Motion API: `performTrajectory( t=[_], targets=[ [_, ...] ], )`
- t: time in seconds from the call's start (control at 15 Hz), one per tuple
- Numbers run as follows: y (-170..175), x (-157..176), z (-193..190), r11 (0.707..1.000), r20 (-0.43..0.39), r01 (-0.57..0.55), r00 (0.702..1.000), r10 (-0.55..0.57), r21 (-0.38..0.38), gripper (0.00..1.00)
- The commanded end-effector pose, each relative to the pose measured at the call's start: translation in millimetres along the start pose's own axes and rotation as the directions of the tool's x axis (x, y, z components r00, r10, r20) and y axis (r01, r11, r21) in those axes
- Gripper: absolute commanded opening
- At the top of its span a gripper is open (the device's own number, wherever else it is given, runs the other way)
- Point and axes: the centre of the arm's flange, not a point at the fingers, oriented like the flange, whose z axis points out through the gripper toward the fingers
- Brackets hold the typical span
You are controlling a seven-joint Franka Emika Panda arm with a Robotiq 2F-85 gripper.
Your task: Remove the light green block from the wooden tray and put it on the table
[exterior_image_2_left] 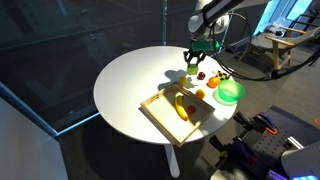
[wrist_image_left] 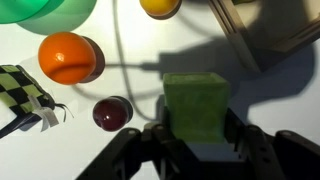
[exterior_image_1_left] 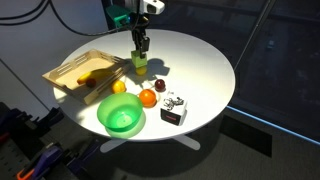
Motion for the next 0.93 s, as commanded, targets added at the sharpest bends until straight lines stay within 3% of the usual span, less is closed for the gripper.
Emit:
performTrajectory(
  t=[0.0,0.87],
  targets=[
    [6.7,30.2,5.1,0.998,0.006,-0.061,0.998,0.061,0.024,0.29],
    [21.9,64.1,37.1,0.992,-0.01,-0.123,0.992,0.123,-0.003,0.29]
  ],
)
